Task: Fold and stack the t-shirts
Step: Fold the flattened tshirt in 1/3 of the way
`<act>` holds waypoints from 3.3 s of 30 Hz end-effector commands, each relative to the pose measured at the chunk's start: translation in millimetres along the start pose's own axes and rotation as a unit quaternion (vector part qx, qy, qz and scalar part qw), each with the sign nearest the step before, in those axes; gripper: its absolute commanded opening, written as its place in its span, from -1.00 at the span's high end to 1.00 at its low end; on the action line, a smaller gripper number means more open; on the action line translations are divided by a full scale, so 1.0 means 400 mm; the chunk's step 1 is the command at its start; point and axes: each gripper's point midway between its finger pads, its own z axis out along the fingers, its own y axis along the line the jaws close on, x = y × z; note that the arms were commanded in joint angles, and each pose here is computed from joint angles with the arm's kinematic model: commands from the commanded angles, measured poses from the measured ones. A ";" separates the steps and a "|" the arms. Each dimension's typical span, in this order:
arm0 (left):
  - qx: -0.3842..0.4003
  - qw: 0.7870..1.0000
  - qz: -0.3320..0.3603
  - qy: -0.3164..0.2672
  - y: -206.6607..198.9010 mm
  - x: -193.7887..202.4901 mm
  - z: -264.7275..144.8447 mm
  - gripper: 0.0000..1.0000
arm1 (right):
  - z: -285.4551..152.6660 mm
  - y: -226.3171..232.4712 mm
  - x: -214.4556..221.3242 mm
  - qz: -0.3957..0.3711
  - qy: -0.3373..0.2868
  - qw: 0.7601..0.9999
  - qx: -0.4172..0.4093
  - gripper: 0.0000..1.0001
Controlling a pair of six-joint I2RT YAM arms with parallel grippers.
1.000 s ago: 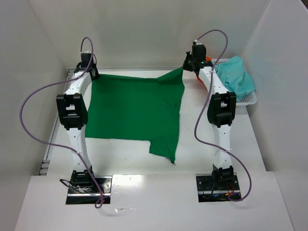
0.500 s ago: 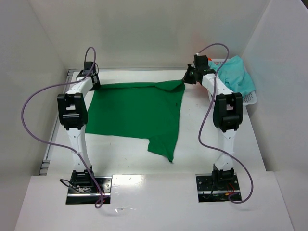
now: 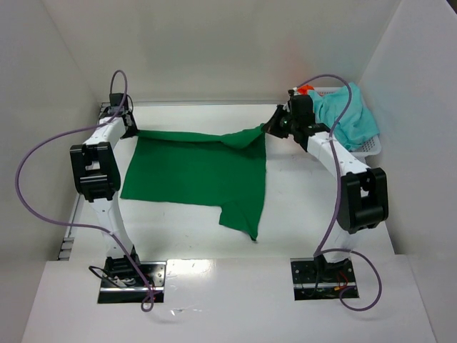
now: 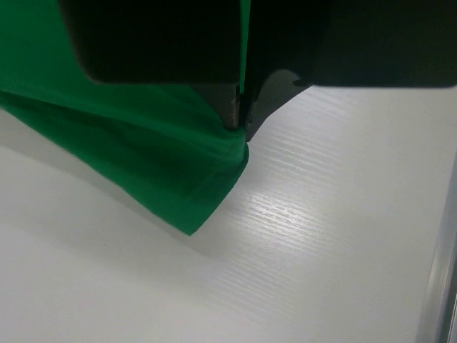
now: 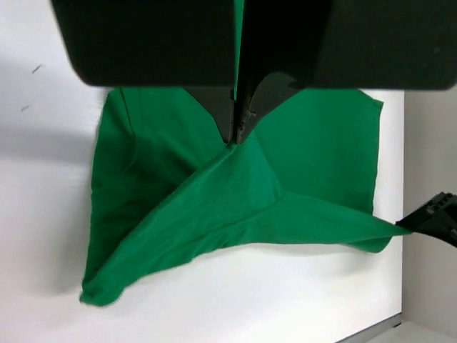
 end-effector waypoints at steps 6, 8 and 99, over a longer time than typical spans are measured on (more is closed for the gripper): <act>0.004 1.000 -0.005 -0.012 0.004 -0.011 -0.024 0.99 | -0.022 -0.035 0.105 0.037 0.033 0.999 0.000 1.00; 0.003 1.000 -0.004 -0.007 0.006 0.001 -0.021 0.99 | -0.014 -0.059 0.138 0.042 0.050 0.998 0.012 1.00; 0.028 0.998 -0.054 0.019 -0.108 0.018 0.183 1.00 | 0.297 -0.277 0.219 0.005 0.153 0.981 0.119 0.76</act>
